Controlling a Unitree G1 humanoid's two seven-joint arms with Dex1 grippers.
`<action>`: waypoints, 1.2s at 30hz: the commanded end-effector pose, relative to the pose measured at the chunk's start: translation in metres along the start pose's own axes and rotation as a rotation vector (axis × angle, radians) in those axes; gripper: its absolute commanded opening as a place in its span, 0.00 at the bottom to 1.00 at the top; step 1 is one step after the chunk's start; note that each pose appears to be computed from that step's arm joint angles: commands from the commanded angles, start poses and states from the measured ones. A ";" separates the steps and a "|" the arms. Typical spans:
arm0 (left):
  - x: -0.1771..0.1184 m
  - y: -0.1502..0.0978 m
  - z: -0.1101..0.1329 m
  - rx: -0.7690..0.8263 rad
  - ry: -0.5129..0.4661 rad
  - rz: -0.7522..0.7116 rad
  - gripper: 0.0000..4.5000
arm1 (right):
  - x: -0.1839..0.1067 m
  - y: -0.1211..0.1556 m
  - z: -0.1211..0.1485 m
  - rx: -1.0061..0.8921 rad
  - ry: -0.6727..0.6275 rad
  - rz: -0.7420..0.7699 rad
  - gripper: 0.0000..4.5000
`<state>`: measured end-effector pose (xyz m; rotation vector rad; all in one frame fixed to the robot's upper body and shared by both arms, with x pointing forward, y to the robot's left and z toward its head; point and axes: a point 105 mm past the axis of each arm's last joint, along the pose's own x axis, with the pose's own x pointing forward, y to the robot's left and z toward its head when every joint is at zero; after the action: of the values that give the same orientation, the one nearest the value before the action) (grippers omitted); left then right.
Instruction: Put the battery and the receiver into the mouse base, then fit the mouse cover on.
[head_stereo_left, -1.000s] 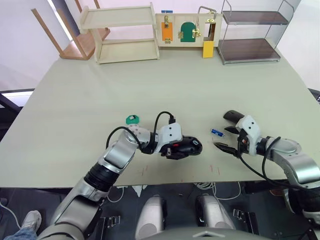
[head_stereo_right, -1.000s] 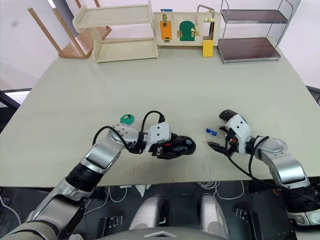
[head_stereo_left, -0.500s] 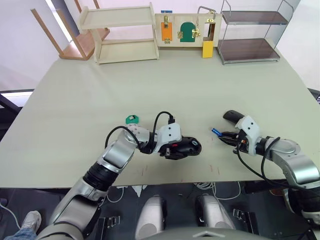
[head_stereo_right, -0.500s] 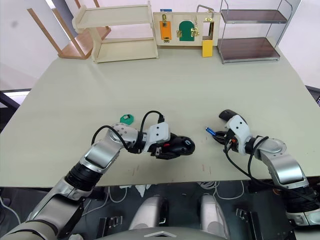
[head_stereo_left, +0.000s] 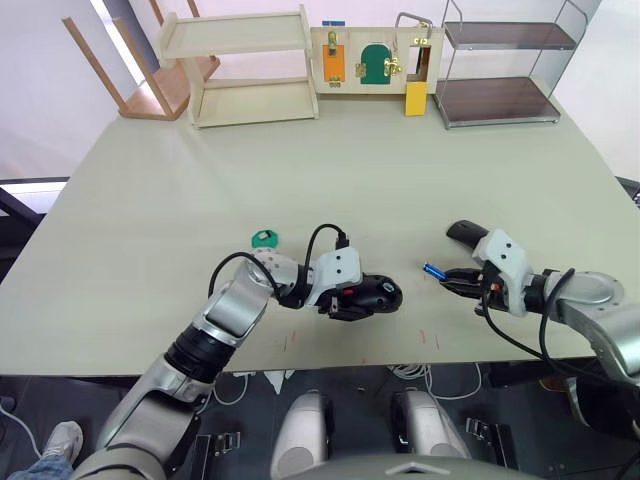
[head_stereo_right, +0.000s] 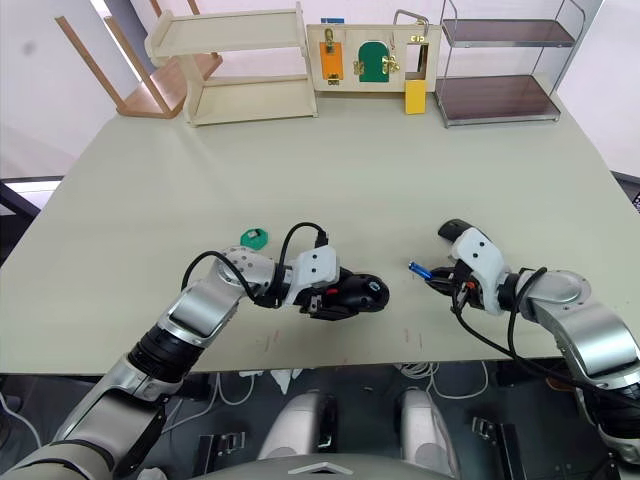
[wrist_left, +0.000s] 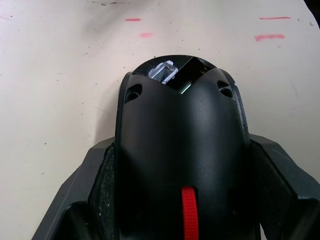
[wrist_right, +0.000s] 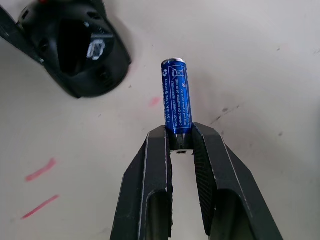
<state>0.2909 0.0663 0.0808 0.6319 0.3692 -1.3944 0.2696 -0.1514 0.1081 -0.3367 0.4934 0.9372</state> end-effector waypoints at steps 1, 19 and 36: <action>0.005 -0.007 -0.007 -0.012 0.028 -0.033 0.65 | -0.007 0.014 0.015 0.012 0.031 0.058 0.02; 0.004 -0.009 -0.008 0.000 0.034 -0.039 0.65 | 0.012 0.044 0.039 0.297 0.271 0.317 0.02; 0.006 -0.009 -0.006 0.011 0.034 -0.043 0.65 | 0.025 0.044 0.039 0.426 0.380 0.290 0.02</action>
<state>0.2879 0.0629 0.0833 0.6476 0.3471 -1.4181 0.2575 -0.0961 0.1197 -0.0415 1.0964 1.0035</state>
